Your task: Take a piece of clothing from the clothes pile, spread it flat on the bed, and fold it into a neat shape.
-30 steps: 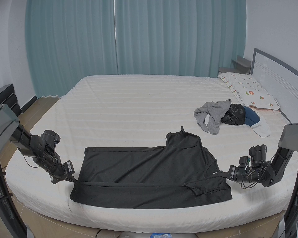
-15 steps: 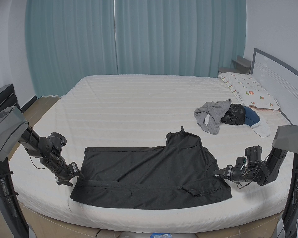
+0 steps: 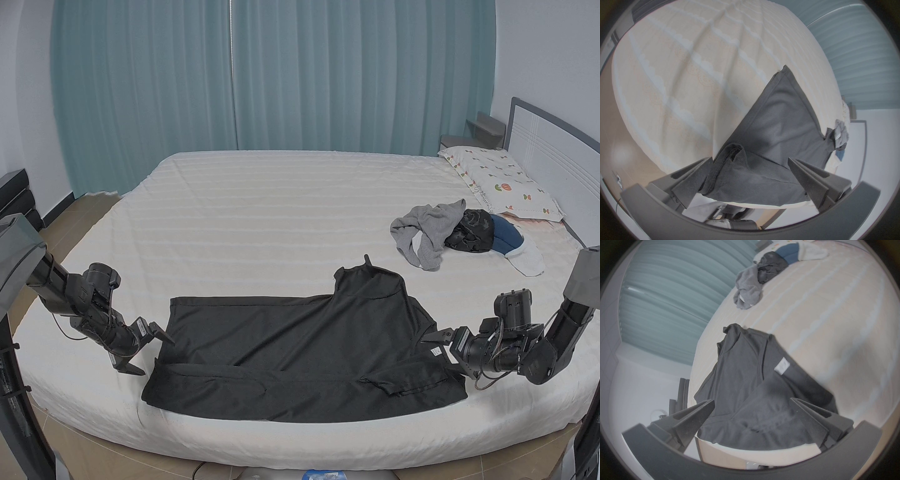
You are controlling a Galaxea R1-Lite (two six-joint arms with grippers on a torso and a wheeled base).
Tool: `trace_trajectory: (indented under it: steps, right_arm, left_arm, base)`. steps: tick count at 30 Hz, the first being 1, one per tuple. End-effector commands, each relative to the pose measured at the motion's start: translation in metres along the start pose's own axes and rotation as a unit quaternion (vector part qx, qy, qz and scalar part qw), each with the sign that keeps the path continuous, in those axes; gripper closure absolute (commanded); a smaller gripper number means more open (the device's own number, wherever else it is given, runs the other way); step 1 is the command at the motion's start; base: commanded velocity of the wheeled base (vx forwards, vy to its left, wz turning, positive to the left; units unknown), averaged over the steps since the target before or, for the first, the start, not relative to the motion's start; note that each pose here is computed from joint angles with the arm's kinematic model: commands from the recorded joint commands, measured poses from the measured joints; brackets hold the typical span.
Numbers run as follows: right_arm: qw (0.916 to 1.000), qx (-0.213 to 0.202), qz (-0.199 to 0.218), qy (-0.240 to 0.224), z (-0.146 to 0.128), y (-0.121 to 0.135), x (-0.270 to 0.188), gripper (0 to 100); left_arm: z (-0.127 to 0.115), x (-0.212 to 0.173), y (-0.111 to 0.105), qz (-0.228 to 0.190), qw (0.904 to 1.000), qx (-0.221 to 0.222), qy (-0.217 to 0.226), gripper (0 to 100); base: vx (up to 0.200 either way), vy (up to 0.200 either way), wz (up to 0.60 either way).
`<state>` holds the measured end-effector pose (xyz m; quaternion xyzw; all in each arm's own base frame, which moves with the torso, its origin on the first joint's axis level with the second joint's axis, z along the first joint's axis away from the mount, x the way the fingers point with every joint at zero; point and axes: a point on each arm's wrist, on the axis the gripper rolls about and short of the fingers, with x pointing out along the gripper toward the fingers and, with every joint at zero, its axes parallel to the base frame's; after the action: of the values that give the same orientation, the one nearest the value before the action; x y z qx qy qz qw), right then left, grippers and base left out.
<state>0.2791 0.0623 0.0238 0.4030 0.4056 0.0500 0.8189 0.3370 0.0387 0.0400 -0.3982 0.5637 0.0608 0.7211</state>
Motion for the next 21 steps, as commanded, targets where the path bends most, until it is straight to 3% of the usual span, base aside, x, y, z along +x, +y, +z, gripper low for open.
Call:
trace_trajectory:
  steps: [1,11,21]
  right_arm:
    - [0.9996,0.019,-0.014,0.019,-0.034,0.014,-0.003,0]
    - [0.9961,0.063,-0.053,0.031,-0.049,0.004,0.018,0]
    - [0.9961,0.07,-0.052,0.01,-0.046,-0.001,0.027,0]
  left_arm:
    - [0.008,-0.018,0.01,-0.038,0.9987,-0.034,-0.005,0]
    - [0.003,-0.017,0.018,-0.047,0.9982,-0.036,-0.006,0]
    - [0.002,-0.017,0.019,-0.048,0.9983,-0.034,-0.006,0]
  base:
    - [0.0,0.0,0.0]
    - [0.0,0.0,0.0]
    - [0.0,0.0,0.0]
